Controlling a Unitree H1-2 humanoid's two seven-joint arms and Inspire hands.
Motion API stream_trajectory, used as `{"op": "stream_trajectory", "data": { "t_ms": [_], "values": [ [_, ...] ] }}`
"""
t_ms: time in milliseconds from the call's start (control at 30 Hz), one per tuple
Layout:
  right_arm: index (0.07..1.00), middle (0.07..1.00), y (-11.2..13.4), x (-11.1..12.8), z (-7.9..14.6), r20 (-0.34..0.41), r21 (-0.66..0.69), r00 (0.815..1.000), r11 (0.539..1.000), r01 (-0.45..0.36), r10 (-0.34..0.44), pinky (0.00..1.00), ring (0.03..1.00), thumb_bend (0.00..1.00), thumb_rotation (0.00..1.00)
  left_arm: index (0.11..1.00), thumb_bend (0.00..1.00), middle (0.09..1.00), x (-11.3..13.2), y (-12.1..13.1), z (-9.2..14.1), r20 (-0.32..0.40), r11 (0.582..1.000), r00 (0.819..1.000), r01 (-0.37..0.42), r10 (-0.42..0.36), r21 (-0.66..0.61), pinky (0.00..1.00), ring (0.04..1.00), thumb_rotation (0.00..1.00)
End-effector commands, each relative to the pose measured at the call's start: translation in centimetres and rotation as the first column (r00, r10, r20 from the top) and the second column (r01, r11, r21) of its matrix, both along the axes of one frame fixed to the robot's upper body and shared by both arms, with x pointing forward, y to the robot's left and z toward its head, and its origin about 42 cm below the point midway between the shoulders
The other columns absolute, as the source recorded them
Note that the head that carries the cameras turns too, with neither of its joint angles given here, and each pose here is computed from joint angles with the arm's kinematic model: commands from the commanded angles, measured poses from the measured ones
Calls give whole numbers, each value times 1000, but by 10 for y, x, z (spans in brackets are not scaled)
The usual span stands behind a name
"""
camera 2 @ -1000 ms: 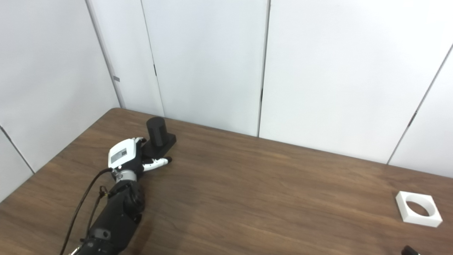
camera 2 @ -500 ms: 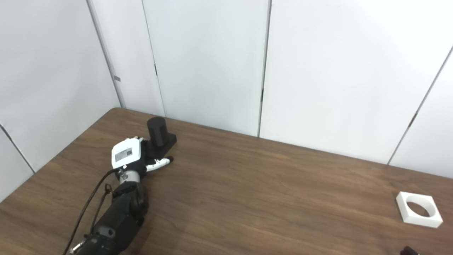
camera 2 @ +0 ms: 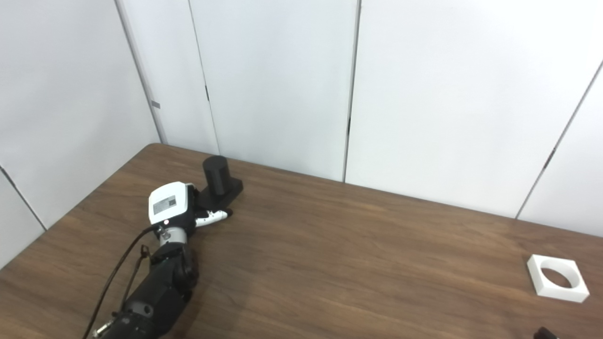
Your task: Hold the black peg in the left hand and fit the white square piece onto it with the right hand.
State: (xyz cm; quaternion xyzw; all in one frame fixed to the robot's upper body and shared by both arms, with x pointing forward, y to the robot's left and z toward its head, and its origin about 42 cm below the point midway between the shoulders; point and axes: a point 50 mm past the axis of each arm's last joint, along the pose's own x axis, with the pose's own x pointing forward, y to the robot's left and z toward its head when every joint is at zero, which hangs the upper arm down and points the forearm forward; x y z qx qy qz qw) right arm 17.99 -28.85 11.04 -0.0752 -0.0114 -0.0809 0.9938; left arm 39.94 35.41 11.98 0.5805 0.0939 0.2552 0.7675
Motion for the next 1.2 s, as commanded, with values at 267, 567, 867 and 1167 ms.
{"op": "stream_trajectory", "data": {
  "t_ms": [267, 567, 867, 1167],
  "values": [
    [862, 880, 7, -1, 2, 9, 4, 1000, 1000, -6, 6, 807, 877, 770, 1000, 483, 500, 705, 8, 8, 21, 59, 999, 998, 32, -34, 37, 665, 734, 59],
    [892, 896, 8, 2, 0, 29, 23, 999, 999, -39, 38, 846, 898, 794, 1000, 489, 498, 721, 0, 0, 22, 37, 996, 996, 88, -87, -19, 642, 741, 64],
    [915, 928, 7, 4, -1, 25, 36, 998, 998, -55, 54, 914, 935, 821, 1000, 488, 494, 722, -22, -30, 33, 98, 964, 974, 218, -204, -156, 638, 754, 63],
    [928, 942, 9, 4, 0, 17, 31, 998, 998, -59, 58, 971, 948, 760, 1000, 490, 490, 738, -66, -72, 35, 89, 903, 926, 377, -367, -205, 615, 745, 69]
  ]
}}
